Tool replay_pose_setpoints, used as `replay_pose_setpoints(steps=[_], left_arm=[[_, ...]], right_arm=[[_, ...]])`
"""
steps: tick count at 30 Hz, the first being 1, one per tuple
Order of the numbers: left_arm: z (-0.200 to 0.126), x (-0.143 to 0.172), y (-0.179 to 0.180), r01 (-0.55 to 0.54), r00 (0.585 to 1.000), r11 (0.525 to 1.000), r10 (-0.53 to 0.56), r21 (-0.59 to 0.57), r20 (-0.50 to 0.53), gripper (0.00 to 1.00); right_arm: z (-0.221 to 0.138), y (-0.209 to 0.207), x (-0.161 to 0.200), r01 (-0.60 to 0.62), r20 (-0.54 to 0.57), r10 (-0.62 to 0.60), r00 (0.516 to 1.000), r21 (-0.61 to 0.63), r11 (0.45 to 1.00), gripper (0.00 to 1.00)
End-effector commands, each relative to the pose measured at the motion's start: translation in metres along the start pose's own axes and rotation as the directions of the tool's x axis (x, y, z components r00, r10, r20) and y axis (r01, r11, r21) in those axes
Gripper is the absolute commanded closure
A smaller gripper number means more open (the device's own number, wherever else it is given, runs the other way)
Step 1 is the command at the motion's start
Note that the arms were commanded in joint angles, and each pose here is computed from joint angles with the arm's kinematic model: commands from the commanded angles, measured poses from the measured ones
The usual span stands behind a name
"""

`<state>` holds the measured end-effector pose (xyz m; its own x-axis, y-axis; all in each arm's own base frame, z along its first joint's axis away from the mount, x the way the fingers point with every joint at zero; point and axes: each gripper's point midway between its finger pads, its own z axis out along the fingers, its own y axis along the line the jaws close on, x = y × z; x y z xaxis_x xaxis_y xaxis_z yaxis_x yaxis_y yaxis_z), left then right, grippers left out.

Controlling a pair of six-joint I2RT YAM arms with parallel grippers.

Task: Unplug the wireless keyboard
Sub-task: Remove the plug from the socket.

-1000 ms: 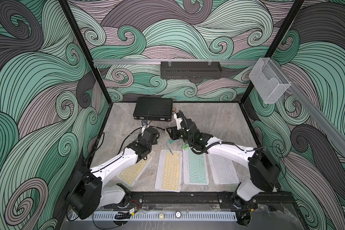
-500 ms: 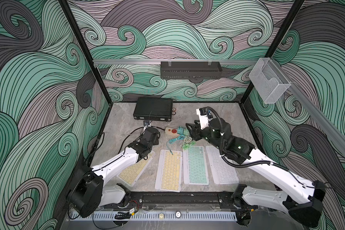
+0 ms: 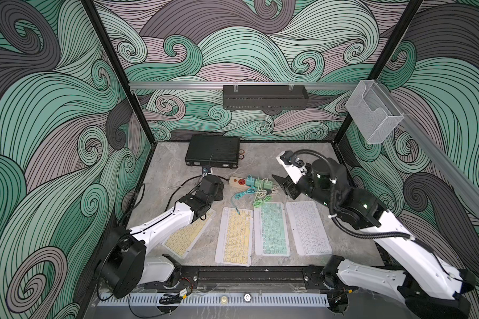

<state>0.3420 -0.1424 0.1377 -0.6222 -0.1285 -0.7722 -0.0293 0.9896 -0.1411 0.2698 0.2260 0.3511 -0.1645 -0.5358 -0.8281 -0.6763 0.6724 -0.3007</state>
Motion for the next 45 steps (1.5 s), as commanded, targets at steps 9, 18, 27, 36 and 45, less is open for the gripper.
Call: replay_pose_setpoints(steps=[9, 18, 27, 36, 45], left_arm=[[0.005, -0.012, -0.017, 0.0, 1.0, 0.998, 0.001, 0.056, -0.013, 0.43], [0.015, -0.004, -0.027, -0.015, 0.996, 0.997, 0.022, 0.072, -0.092, 0.43], [0.033, 0.013, -0.036, -0.034, 0.982, 0.996, 0.049, 0.085, -0.184, 0.44], [0.03, 0.02, -0.043, 0.12, 0.977, 0.984, -0.094, 0.13, -0.192, 0.46], [0.052, -0.005, -0.061, 0.114, 0.982, 0.986, -0.093, 0.123, -0.165, 0.47]], right_arm=[[0.096, 0.039, 0.101, -0.055, -0.449, -0.135, 0.884, -0.385, 0.921, 0.42], [0.12, 0.051, 0.134, -0.107, -0.543, -0.182, 0.82, -0.458, 0.883, 0.52], [0.143, 0.053, 0.131, -0.156, -0.584, -0.173, 0.793, -0.47, 0.869, 0.55], [0.153, 0.03, 0.095, -0.043, -0.504, -0.206, 0.839, -0.438, 0.898, 0.57], [0.187, 0.027, 0.082, -0.038, -0.48, -0.202, 0.854, -0.445, 0.895, 0.56]])
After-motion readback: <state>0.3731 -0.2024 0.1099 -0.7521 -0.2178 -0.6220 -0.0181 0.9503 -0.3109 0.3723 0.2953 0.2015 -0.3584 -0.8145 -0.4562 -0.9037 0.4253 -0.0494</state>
